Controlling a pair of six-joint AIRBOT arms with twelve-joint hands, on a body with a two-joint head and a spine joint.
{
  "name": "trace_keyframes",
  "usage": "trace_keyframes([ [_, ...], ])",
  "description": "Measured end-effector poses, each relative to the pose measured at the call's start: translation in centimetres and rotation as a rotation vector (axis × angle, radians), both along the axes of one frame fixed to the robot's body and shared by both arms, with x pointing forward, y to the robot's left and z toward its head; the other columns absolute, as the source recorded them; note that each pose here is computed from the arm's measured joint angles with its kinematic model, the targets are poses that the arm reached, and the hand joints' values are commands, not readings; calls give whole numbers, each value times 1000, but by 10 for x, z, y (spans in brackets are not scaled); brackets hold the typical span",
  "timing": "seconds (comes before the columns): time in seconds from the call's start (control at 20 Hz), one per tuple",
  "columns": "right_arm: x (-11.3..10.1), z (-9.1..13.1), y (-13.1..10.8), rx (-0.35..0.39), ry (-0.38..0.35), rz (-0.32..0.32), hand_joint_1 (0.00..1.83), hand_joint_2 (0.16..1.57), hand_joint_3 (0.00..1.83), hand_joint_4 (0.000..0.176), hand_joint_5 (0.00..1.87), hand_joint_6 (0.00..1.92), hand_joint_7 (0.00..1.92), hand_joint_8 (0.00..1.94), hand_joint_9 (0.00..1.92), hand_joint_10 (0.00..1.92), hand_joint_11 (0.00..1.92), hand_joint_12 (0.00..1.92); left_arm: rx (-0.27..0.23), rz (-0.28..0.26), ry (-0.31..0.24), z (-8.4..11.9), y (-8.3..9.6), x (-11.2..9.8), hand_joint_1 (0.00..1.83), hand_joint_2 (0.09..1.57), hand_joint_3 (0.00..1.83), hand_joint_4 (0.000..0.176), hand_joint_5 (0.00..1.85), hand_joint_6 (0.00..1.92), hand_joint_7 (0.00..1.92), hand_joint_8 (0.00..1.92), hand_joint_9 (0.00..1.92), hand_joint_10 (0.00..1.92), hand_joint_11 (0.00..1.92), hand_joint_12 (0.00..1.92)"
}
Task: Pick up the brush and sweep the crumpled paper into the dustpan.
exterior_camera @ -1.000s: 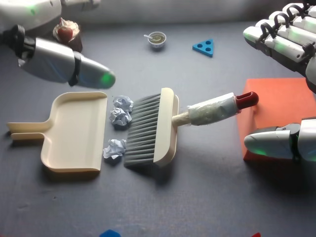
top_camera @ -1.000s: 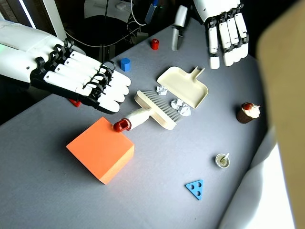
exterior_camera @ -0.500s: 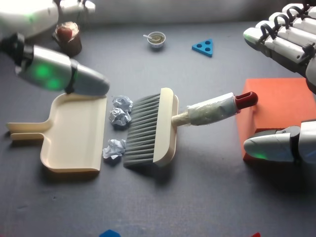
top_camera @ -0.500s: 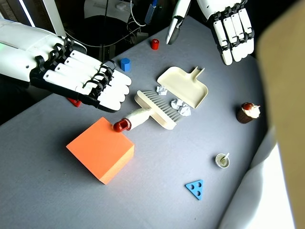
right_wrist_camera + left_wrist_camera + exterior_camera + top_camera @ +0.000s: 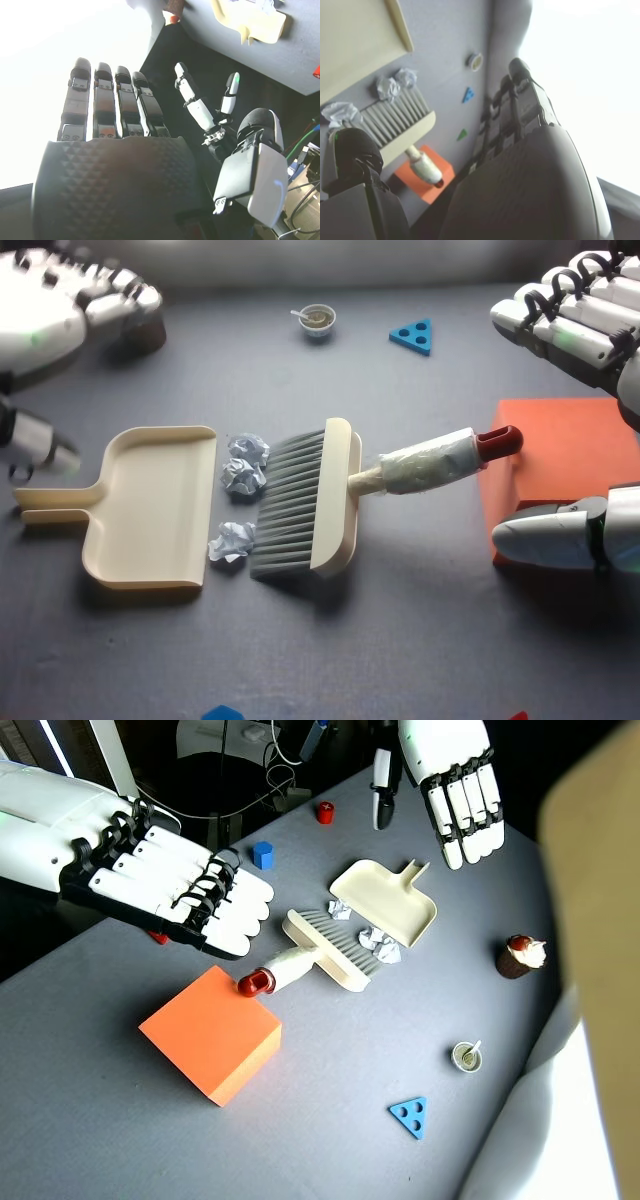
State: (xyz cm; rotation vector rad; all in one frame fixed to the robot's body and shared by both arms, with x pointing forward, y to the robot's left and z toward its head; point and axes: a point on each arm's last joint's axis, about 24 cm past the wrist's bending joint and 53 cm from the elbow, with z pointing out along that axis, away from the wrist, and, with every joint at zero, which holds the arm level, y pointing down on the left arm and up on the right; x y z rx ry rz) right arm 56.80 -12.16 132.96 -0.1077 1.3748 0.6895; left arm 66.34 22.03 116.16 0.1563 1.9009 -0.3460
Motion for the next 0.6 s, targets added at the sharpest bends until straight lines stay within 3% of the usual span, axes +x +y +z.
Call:
trace_keyframes([
  [0.1, 1, 0, -1, 5, 4, -4, 0, 858, 0, 0, 49, 7, 71, 2, 81, 0, 57, 72, -19, 22, 28, -13, 6, -4, 1002, 941, 0, 0, 274, 11, 203, 7, 184, 7, 97, 358],
  [0.2, 0, 0, 0, 0, -1, -1, 0, 861, 2, 0, 52, 6, 73, 2, 86, 2, 66, 73, -22, 54, 27, -20, 13, -5, 979, 939, 0, 26, 440, 11, 269, 3, 224, 3, 113, 385],
  [0.4, 0, 0, -1, 3, 0, -3, 0, 872, 4, 0, 80, 12, 90, 6, 95, 6, 89, 75, -17, 97, 53, -40, 24, -10, 942, 980, 2, 52, 535, 10, 318, 8, 264, 7, 118, 408],
  [0.6, 0, 0, -1, 3, 1, -3, 0, 881, 6, 0, 49, 1, 65, 0, 78, 0, 73, 62, -26, 113, 71, -58, 24, -10, 891, 998, 6, 64, 565, 11, 286, 1, 229, 1, 106, 418],
])
